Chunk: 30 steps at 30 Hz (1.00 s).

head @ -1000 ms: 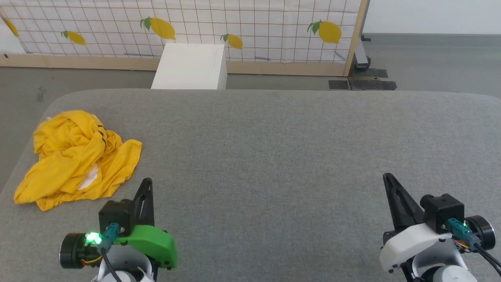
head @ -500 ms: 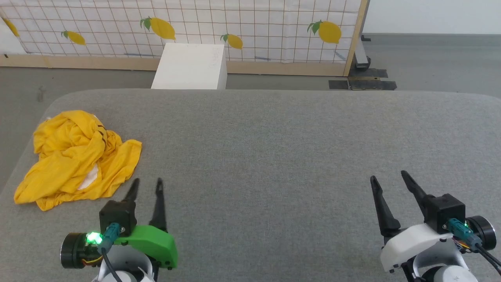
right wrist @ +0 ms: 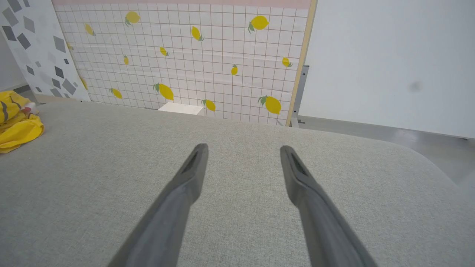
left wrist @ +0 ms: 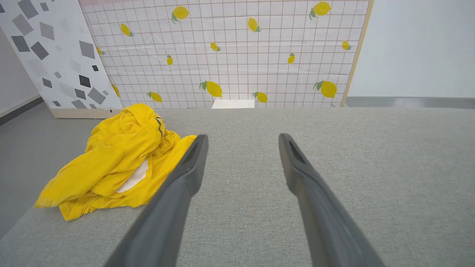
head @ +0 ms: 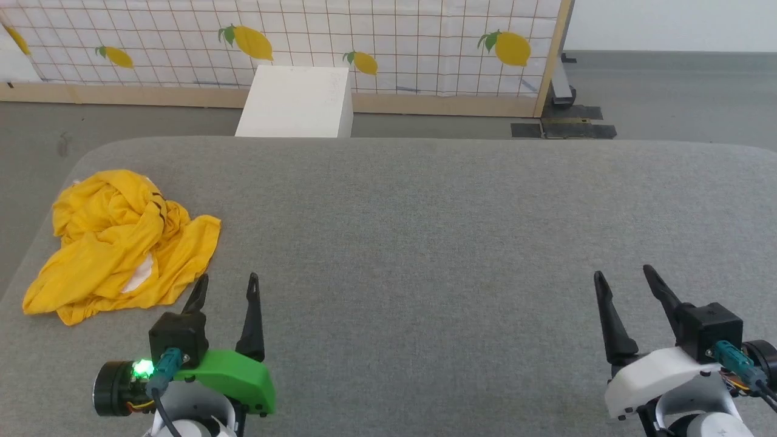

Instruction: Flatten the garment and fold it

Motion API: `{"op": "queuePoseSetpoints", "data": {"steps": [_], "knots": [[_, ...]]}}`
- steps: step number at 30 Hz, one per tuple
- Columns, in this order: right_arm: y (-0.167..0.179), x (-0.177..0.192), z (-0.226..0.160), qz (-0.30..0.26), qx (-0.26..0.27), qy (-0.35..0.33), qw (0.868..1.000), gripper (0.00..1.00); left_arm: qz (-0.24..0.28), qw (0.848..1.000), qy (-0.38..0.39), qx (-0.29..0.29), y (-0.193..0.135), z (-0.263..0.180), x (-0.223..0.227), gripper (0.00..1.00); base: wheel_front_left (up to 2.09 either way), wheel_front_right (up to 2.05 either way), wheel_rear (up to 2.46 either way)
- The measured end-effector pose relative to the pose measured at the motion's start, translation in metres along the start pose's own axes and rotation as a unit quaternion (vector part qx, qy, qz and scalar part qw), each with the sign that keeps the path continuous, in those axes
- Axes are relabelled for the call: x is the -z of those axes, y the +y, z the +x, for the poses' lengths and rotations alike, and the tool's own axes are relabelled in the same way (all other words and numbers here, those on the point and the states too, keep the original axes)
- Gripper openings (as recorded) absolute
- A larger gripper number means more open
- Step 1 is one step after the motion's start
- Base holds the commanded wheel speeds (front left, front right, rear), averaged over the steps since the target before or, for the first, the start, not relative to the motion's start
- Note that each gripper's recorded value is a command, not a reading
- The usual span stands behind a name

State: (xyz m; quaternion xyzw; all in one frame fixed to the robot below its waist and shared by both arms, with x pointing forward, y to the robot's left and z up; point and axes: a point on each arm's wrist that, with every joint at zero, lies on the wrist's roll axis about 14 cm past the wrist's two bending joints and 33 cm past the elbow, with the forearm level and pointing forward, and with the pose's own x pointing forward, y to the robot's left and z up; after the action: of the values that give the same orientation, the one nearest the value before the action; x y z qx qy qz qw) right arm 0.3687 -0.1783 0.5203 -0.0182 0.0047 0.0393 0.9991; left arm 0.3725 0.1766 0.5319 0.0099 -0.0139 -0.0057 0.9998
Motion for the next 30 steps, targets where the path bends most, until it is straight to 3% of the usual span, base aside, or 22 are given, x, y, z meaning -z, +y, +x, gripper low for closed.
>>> {"op": "queuePoseSetpoints", "data": {"steps": [13,30], "knots": [[0.004,-0.002,0.006,0.003,-0.007,-0.011,1.0,1.0,-0.009,1.0,-0.009,-0.021,0.014,-0.007,-0.001,1.0,0.0,0.0,0.0],[0.049,-0.004,0.022,0.006,-0.074,-0.023,0.997,1.0,-0.031,0.996,-0.015,-0.08,0.048,-0.032,0.003,1.0,0.0,0.0,0.0]]}}
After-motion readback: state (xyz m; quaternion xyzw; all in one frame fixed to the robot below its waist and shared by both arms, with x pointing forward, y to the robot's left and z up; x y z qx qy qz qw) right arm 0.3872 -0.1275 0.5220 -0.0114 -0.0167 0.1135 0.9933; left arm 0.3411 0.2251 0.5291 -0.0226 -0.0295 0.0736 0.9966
